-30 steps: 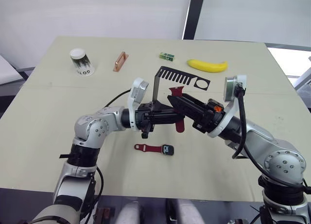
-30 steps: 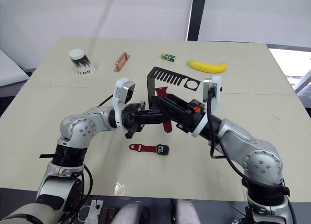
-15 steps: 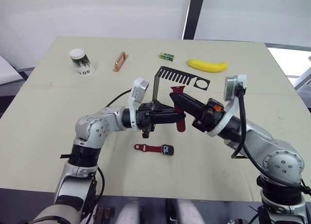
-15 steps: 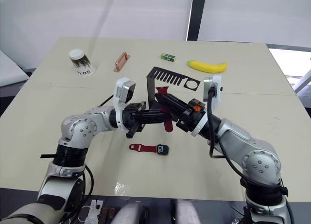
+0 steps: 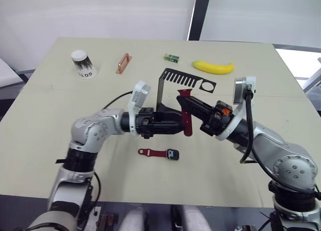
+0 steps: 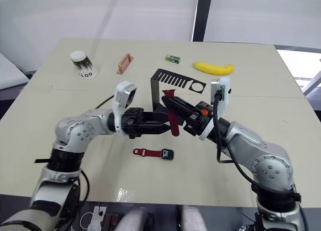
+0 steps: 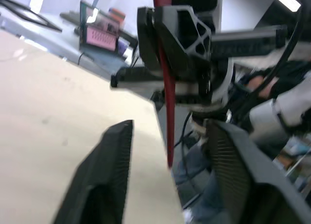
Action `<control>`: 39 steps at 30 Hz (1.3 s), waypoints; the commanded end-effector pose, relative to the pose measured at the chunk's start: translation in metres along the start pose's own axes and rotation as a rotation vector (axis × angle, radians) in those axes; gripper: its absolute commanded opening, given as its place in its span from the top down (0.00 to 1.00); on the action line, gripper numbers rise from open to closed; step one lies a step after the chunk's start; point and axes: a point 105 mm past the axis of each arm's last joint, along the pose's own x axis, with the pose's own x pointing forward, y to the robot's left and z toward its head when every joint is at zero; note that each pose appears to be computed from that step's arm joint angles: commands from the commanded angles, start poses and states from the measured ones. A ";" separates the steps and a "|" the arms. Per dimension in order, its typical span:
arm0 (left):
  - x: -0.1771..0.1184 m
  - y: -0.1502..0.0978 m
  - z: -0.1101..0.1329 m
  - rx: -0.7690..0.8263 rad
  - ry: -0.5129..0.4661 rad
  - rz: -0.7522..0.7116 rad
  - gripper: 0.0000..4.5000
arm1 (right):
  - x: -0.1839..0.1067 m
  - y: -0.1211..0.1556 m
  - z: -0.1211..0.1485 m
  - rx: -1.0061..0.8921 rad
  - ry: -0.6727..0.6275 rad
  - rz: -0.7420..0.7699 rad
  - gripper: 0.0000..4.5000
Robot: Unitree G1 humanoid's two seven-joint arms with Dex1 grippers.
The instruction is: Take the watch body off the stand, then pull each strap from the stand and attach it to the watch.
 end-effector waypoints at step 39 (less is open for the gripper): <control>0.025 0.033 -0.114 0.384 0.482 0.216 0.01 | -0.100 0.012 -0.083 -0.315 0.597 0.141 1.00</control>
